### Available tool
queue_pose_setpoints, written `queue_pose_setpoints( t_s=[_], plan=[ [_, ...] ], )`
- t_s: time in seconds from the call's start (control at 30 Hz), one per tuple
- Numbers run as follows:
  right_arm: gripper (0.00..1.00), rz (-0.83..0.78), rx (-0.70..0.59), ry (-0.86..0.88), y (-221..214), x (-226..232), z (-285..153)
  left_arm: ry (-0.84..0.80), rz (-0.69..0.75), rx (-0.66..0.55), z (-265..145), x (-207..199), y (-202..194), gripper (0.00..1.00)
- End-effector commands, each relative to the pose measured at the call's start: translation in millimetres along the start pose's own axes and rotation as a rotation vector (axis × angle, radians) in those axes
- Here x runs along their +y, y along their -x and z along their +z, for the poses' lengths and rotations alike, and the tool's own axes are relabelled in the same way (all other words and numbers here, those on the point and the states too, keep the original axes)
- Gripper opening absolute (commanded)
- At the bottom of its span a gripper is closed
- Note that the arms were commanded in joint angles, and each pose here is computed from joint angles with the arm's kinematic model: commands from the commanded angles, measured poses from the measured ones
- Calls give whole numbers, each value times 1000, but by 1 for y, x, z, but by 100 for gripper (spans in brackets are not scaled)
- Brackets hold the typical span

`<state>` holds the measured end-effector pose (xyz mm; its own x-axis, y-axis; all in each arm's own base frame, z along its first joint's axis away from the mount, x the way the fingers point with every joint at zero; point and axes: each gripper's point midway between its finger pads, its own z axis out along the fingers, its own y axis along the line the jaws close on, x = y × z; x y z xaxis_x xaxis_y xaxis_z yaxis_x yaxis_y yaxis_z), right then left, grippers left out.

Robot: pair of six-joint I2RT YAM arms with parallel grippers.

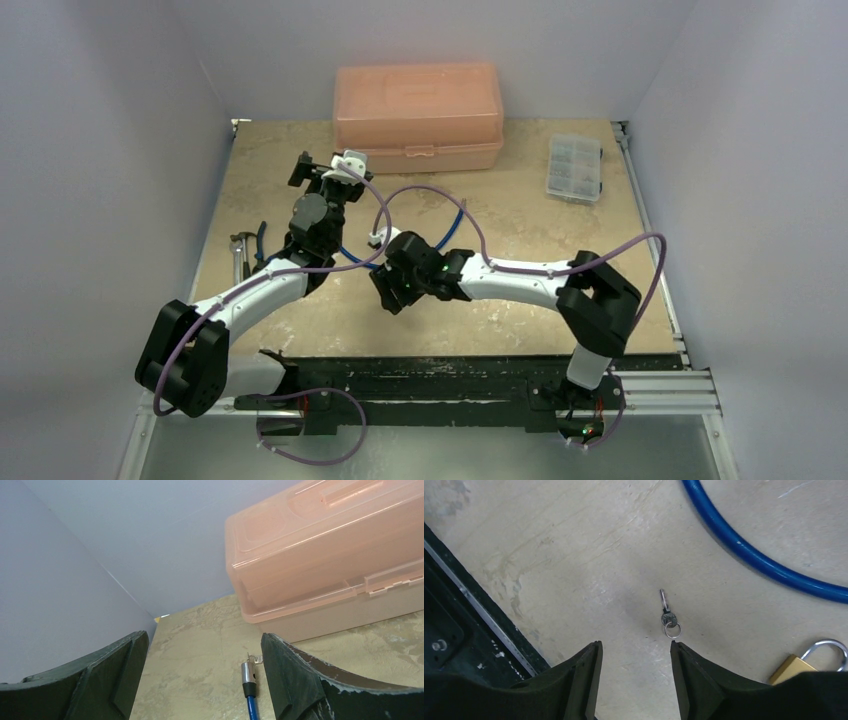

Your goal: Unlock with the key

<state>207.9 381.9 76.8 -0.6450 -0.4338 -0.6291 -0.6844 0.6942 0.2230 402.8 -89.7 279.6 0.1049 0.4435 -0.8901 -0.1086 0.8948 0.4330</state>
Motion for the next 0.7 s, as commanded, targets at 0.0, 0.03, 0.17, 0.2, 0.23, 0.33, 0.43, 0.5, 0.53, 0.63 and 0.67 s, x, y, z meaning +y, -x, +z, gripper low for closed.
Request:
queue_pose_setpoints(
  t_s=[0.0, 0.03, 0.17, 0.2, 0.23, 0.33, 0.43, 0.5, 0.53, 0.63, 0.67],
  plan=[
    [58, -55, -24, 18, 17, 8, 2, 40, -32, -57, -3, 12, 16, 88],
    [58, -58, -21, 18, 17, 8, 3, 41, -33, -57, -3, 12, 17, 88],
    [56, -69, -2, -8, 13, 2, 13, 41, -35, -60, -3, 13, 18, 88],
    [56, -73, 3, -19, 13, 0, 15, 41, -34, -61, -3, 13, 18, 88],
    [56, -76, 8, -27, 12, -1, 17, 40, -34, -60, -3, 12, 18, 88],
    [55, -86, 23, -37, 8, -4, 22, 39, -34, -60, -3, 12, 18, 88],
    [54, -95, 39, -51, 4, -7, 28, 35, -32, -60, -2, 11, 18, 88],
    [53, -100, 50, -66, 1, -11, 31, 35, -31, -60, -2, 11, 17, 88],
    [53, -101, 55, -72, -1, -12, 33, 34, -32, -60, -2, 11, 18, 88],
    [52, -105, 62, -88, -4, -16, 37, 34, -32, -60, -2, 11, 17, 88],
    [52, -108, 66, -92, -5, -17, 39, 33, -32, -60, -2, 10, 17, 88]
  ],
)
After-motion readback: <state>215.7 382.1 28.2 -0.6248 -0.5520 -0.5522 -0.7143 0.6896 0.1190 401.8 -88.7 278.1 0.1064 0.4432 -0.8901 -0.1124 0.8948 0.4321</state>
